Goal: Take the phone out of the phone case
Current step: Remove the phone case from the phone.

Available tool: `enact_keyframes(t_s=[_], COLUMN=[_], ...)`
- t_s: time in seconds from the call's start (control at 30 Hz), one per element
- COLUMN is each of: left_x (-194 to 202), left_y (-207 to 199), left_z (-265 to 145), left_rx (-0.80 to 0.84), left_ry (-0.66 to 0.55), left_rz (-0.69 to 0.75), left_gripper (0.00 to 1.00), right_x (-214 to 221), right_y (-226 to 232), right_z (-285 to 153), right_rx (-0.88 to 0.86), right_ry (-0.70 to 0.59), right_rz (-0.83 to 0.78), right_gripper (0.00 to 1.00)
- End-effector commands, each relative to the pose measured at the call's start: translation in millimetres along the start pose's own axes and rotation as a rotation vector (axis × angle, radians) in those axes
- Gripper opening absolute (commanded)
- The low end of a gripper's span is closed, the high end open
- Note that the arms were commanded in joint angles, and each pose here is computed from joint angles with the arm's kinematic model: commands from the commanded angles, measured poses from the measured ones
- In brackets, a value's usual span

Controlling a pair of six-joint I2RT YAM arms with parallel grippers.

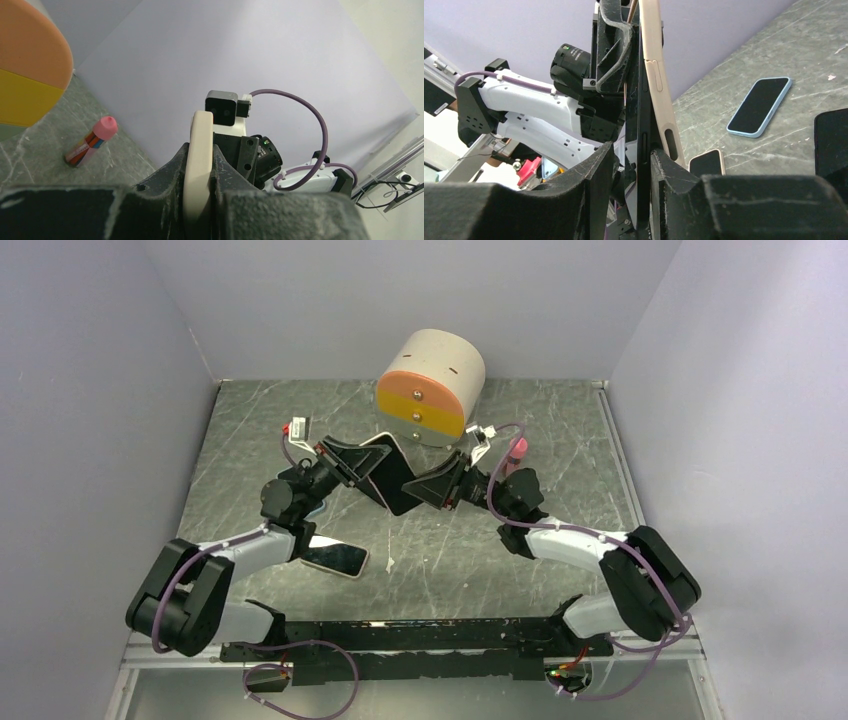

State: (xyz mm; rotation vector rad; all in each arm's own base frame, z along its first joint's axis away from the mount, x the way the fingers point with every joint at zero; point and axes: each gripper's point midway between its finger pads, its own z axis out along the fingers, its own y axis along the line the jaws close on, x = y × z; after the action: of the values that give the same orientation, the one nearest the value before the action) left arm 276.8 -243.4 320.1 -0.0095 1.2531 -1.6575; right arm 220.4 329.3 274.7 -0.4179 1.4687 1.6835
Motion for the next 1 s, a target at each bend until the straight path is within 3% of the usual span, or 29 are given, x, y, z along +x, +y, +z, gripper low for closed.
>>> enact_keyframes(t_s=[0.0, 0.47, 0.63, 0.8, 0.97], left_x=[-1, 45, 67, 81, 95], left_y=[-21, 16, 37, 61, 85], left_z=[10, 19, 18, 9, -1], left_rx=[0.097, 0.045, 0.000, -0.074, -0.167], left_ry=[-0.001, 0.145, 0.209, 0.242, 0.281], left_rz=[0.038, -0.021, -0.048, -0.050, -0.031], left_gripper=[0.03, 0.02, 0.03, 0.19, 0.39], right_x=[-26, -21, -18, -8, 9], right_y=[40, 32, 23, 0, -19], right_z=[9, -2, -14, -34, -51], right_rx=[-0.160, -0.144, -0.112, -0.007, 0.100], right_ry=[-0.053, -0.035, -0.027, -0.018, 0.005], right_rz=[-0.087, -0.115, -0.103, -0.072, -0.043], right_gripper=[0.34, 0.22, 0.12, 0.01, 0.00])
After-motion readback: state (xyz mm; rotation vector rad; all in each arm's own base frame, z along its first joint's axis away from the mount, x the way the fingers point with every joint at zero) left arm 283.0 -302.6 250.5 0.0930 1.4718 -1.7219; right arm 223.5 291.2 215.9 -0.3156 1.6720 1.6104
